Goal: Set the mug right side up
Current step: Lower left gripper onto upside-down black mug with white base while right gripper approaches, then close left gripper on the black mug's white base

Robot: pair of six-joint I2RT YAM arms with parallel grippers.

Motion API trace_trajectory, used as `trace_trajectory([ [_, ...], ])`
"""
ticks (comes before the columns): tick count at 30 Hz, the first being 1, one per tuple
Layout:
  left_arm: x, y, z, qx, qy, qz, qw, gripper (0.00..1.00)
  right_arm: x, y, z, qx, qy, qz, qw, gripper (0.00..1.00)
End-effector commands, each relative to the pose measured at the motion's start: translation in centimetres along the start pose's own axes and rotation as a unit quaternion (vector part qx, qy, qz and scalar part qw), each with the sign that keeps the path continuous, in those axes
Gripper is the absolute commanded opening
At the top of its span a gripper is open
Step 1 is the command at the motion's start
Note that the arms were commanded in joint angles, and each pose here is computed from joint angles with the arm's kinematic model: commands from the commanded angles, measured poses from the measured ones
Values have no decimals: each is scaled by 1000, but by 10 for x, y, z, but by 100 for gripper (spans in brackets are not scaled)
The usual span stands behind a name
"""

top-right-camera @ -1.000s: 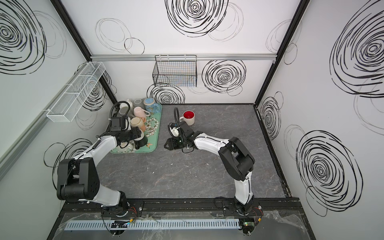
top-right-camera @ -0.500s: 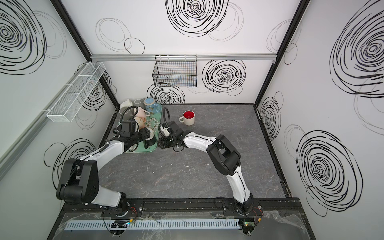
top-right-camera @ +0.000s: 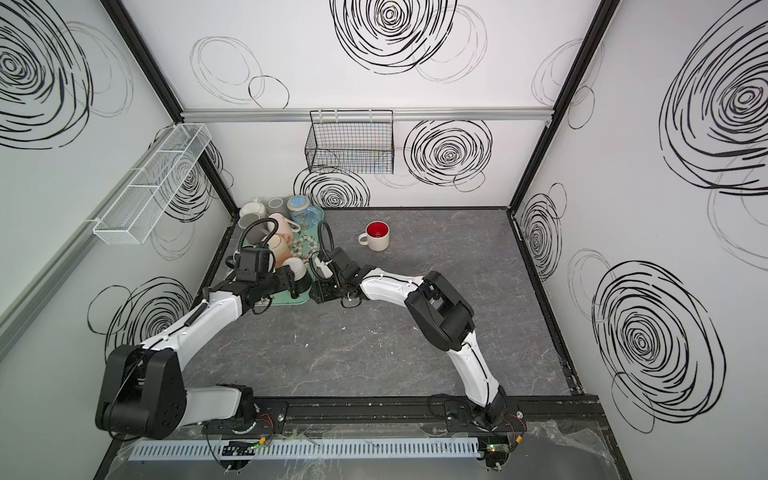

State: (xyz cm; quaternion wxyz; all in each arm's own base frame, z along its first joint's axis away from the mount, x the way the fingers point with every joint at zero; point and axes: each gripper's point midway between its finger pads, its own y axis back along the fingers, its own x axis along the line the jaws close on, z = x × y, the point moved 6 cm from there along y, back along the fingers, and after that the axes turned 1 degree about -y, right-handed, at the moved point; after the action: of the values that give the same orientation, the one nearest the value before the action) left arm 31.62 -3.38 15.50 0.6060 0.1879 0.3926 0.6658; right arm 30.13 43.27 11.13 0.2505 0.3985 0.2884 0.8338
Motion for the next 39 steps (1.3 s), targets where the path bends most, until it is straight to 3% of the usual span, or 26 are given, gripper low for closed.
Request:
trace_trajectory([
  [1,-3,-2,-17,11,-14,18,1000,66,4,19,11,-32,-5,1,999,61],
  [19,-20,-51,-24,25,-11,64,998,54,-22,45,1,-45,-39,-8,998,61],
  [28,-17,-45,-16,3,-3,85,996,55,-25,49,0,-45,-40,-9,998,61],
  [35,-13,-50,-16,-2,9,87,996,40,-25,49,-1,-43,-41,-7,998,61],
  [39,-13,-51,-14,-6,11,90,996,39,-26,49,-3,-42,-41,-10,998,61],
])
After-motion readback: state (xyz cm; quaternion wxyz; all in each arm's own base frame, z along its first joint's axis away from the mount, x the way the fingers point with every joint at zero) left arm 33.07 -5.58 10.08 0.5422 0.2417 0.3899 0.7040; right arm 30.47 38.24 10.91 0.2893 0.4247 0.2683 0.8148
